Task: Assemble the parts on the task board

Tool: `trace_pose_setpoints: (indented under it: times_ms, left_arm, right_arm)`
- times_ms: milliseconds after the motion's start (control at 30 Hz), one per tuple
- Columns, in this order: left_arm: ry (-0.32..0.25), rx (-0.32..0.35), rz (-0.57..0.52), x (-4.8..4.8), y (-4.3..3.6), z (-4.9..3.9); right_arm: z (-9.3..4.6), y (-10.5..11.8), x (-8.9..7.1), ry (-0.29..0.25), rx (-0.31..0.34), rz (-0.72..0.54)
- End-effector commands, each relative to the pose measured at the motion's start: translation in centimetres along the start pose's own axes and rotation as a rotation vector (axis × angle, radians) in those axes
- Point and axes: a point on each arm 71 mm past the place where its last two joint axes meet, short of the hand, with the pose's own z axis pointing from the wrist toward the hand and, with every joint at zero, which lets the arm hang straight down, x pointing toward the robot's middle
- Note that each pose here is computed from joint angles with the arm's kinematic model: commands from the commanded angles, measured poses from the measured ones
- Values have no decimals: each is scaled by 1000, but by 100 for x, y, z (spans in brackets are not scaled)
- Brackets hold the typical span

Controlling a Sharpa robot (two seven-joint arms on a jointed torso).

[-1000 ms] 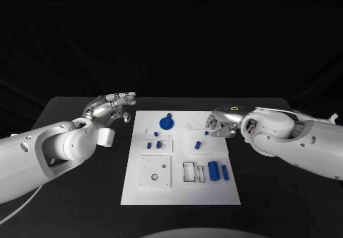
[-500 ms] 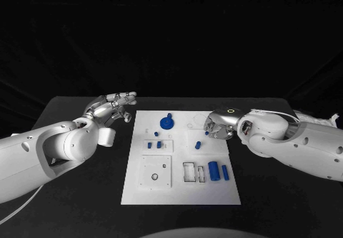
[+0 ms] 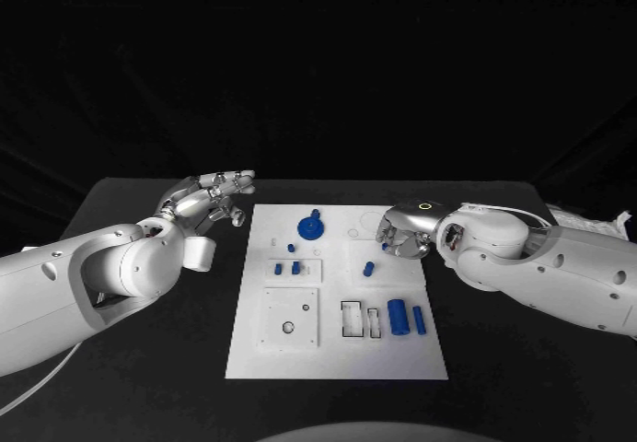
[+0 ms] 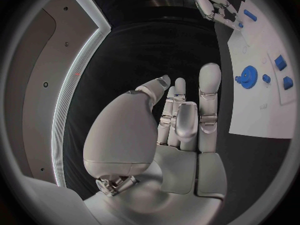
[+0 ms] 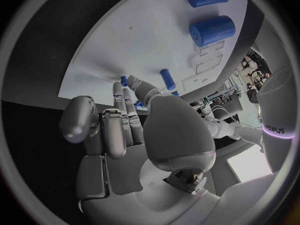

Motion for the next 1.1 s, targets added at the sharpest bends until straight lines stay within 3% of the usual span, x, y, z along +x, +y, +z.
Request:
trace_pose_setpoints:
  times_ms: [33, 600, 1100]
  left_arm:
    - [24, 2, -5, 34, -1, 1]
    - [26, -3, -3, 33, 1, -4]
    - [24, -4, 3, 30, 1, -5]
  right_arm:
    - [9, 18, 44, 35, -12, -11]
    - [30, 25, 135, 95, 3, -29]
    - [41, 72, 118, 18, 5, -40]
